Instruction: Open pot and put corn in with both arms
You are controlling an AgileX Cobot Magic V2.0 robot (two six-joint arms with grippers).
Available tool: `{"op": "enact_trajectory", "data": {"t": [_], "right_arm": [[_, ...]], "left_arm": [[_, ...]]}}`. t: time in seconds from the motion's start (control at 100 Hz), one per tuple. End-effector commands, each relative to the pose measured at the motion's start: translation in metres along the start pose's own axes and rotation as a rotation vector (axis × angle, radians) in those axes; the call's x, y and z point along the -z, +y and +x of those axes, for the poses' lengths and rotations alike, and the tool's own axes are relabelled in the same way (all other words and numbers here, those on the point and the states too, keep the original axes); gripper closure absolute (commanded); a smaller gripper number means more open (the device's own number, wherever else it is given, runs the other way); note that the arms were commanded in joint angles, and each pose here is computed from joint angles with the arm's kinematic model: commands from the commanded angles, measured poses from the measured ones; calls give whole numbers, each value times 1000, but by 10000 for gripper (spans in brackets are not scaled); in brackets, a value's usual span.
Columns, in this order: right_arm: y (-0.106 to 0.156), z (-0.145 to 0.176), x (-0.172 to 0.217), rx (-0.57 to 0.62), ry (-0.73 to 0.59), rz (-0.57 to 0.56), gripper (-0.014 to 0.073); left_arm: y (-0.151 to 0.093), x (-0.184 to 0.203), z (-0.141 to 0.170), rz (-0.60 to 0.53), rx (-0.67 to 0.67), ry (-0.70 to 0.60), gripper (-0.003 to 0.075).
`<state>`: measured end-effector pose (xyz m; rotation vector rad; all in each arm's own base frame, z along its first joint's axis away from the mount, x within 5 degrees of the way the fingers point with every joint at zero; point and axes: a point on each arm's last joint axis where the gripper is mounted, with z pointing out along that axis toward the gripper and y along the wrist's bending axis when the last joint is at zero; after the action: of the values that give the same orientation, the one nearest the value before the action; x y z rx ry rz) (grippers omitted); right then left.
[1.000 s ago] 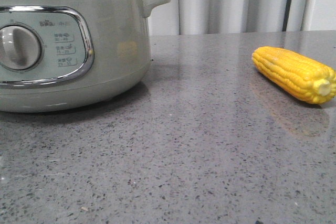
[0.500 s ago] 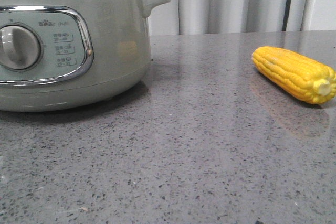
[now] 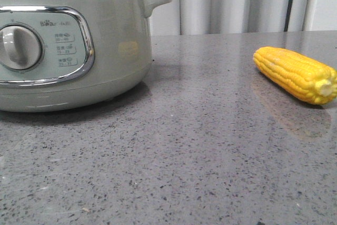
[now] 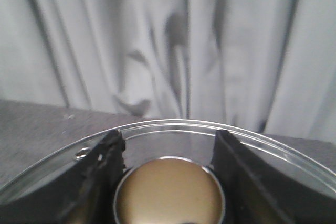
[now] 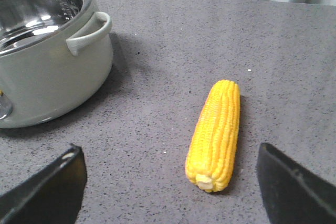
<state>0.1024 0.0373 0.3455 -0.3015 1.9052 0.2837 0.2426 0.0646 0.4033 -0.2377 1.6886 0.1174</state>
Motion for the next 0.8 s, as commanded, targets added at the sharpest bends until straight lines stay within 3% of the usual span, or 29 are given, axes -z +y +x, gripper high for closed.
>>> {"op": "enact_trajectory", "data": {"t": [0.0, 0.13, 0.36, 0.79], "right_arm": [[-2, -16, 3, 26, -92, 28, 23], [-3, -16, 3, 33, -92, 32, 23], [-4, -18, 4, 52, -111, 45, 23], [-4, -21, 4, 54, -143, 49, 23]], "left_arm": [[19, 16, -17, -112, 52, -172, 531], [34, 15, 17, -199, 116, -143, 531], [32, 13, 87, -219, 113, 6, 531], [28, 25, 148, -267, 64, 34, 529]]}}
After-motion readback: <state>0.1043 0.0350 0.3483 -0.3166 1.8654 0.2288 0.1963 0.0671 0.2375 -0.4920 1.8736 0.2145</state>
